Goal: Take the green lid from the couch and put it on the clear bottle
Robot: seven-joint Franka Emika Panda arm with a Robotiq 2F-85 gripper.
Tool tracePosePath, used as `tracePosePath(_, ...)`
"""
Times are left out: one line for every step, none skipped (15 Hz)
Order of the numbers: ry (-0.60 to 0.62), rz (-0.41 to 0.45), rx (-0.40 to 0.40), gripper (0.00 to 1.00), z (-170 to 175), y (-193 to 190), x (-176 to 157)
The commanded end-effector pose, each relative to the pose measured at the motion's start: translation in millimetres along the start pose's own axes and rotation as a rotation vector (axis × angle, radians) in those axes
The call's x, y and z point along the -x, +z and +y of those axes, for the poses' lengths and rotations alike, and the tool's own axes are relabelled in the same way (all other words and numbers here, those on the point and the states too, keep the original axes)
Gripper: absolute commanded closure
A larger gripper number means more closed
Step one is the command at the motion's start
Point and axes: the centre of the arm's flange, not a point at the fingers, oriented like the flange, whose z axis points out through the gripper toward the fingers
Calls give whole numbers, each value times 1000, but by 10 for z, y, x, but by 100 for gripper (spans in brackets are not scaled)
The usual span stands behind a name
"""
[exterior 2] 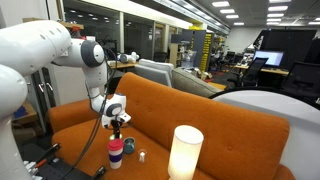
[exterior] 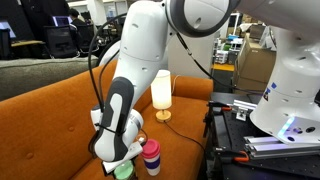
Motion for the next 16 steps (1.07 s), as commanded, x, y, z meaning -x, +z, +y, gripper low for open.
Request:
tracePosePath(8, -55, -9, 30, -21, 48, -75)
tracePosePath(13, -62, -11, 30, -16, 63, -87)
tracePosePath(19, -66, -10, 30, -13, 77, -103)
tracePosePath(25, -70, -9, 30, -10, 88, -124)
tracePosePath(30, -73, -9, 30, -9, 93, -147)
tracePosePath(34, -74, -11, 30, -7, 98, -172)
tracePosePath(40, -76, -12, 30, -2, 110, -202)
tracePosePath(46, -80, -12, 30, 2, 118, -224)
tracePosePath(50, -82, -12, 30, 7, 126, -241)
tracePosePath(54, -87, -11, 30, 10, 138, -256)
tracePosePath(58, -91, -11, 30, 13, 153, -269)
tracePosePath(60, -94, -11, 30, 15, 163, -279)
tracePosePath(62, -97, -10, 30, 23, 179, -290)
tracePosePath(66, -107, -4, 1, 43, 198, -298)
tracePosePath(66, -112, -4, 0, 54, 201, -307)
tracePosePath(67, -118, 0, 0, 66, 210, -311)
